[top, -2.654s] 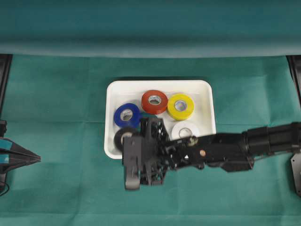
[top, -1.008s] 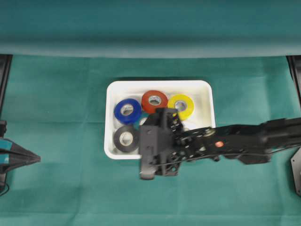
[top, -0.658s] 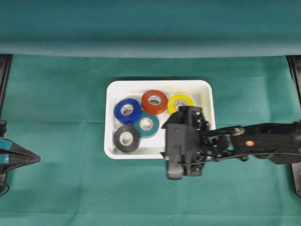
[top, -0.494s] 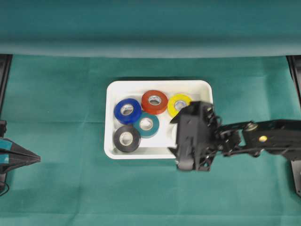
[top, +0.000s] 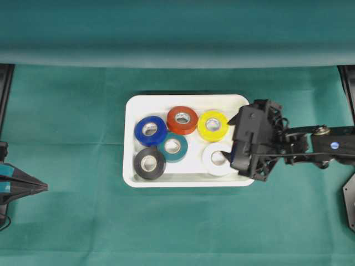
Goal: Put the tape into the white case with the right arm.
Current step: 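Withdraw the right gripper to the right over the tray edge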
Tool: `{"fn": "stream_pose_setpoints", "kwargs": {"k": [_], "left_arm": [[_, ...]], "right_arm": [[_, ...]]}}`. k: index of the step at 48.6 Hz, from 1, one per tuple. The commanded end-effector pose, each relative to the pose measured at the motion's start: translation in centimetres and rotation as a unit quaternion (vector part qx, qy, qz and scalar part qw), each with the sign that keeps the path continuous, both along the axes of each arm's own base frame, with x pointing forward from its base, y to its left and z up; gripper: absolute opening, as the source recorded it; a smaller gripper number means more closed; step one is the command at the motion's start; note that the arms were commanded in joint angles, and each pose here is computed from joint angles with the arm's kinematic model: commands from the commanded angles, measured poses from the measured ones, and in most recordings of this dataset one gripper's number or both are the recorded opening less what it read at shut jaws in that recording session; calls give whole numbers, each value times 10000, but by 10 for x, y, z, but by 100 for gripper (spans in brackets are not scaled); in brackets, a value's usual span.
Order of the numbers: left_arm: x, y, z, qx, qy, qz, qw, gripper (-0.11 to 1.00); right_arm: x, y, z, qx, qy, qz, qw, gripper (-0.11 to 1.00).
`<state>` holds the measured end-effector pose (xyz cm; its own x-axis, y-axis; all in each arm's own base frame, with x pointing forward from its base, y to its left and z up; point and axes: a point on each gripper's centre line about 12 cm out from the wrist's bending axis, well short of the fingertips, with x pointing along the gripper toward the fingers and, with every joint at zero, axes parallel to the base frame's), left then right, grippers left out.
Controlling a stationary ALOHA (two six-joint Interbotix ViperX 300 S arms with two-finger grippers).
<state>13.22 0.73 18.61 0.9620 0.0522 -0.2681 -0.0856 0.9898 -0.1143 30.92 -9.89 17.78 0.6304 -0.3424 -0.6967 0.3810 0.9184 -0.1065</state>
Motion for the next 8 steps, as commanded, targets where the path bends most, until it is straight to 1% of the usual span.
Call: {"fn": "stream_pose_setpoints", "kwargs": {"k": [1, 8], "left_arm": [[1, 0, 4, -11, -62, 12, 10000, 0], [1, 0, 4, -11, -62, 12, 10000, 0]], "right_arm": [[-7, 0, 11, -33, -178, -27, 9998, 68], [-27, 2, 8, -32, -157, -85, 9998, 68]]}}
